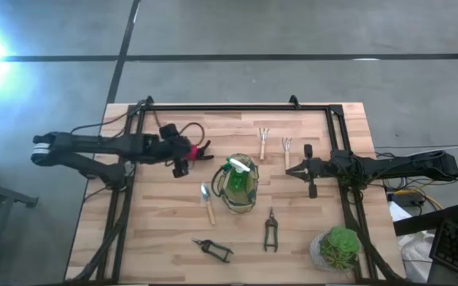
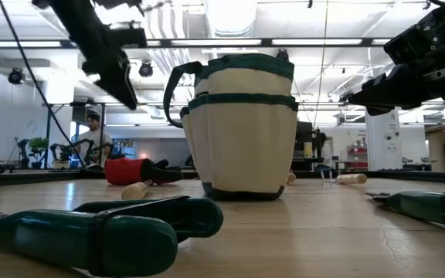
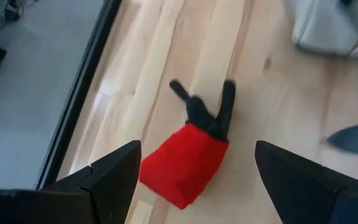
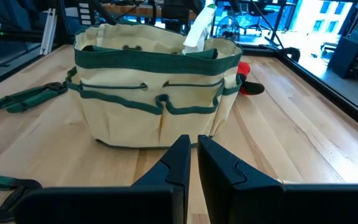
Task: Pick & Place Garden tools in Gardening bag
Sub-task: Put the red glove into the white gardening bag
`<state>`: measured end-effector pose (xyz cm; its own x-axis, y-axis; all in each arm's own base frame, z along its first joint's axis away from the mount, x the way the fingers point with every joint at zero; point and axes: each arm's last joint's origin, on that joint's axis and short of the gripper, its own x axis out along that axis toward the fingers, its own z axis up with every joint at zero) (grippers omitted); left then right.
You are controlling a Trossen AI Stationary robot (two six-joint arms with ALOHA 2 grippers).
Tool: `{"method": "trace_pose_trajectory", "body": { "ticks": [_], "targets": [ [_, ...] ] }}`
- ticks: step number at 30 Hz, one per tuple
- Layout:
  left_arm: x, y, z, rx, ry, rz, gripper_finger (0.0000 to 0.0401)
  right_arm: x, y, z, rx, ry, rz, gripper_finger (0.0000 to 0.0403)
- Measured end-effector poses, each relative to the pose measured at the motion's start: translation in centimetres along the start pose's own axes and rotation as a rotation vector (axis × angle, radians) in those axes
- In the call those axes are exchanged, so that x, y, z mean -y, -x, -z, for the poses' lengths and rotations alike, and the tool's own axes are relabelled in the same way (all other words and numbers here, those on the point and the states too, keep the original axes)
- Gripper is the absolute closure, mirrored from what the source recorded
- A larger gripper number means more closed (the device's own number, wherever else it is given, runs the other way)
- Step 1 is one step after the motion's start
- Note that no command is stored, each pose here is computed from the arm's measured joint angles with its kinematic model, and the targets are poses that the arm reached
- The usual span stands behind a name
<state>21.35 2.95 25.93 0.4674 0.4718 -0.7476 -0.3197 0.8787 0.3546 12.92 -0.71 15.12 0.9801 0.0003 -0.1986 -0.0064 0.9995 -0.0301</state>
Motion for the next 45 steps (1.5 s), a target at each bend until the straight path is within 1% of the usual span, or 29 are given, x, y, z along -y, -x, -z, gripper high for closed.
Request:
{"method": "trace_pose_trajectory", "body": {
  "ticks": [3,6,10,13,20,27,32,37,42,45],
  "targets": [
    [0.5,-1.6,0.2,-0.078,-0.050,-0.032,0.0085,0.0,0.0,0.0,0.000,0.000,0.000,0.0376],
    [1.0,-3.0,0.4,-0.150,-0.137,-0.067,0.0085,0.0,0.0,0.0,0.000,0.000,0.000,0.0376],
    [1.5,-4.5,0.5,-0.214,-0.216,-0.078,0.0085,0.0,0.0,0.0,0.000,0.000,0.000,0.0376],
    [1.7,-5.5,0.2,-0.245,-0.221,-0.073,0.0085,0.0,0.0,0.0,0.000,0.000,0.000,0.0376],
    [0.7,-7.5,-0.7,-0.305,-0.191,-0.048,0.0085,0.0,0.0,0.0,0.000,0.000,0.000,0.0376],
    [0.4,-9.3,-0.9,-0.357,-0.201,0.040,0.0085,0.0,0.0,0.0,0.000,0.000,0.000,0.0376],
    [0.5,-10.7,-0.9,-0.393,-0.247,0.066,0.0085,0.0,0.0,0.0,0.000,0.000,0.000,0.0376],
    [0.8,-12.4,-0.4,-0.434,-0.247,0.099,0.0085,0.0,0.0,0.0,0.000,0.000,0.000,0.0376],
    [1.2,-13.7,0.0,-0.478,-0.259,0.099,0.0085,0.0,0.0,0.0,0.000,0.000,0.000,0.0376],
    [1.4,-14.1,0.2,-0.493,-0.255,0.100,0.0095,0.0,0.0,0.0,-0.001,0.000,0.001,0.0376]
  ]
}}
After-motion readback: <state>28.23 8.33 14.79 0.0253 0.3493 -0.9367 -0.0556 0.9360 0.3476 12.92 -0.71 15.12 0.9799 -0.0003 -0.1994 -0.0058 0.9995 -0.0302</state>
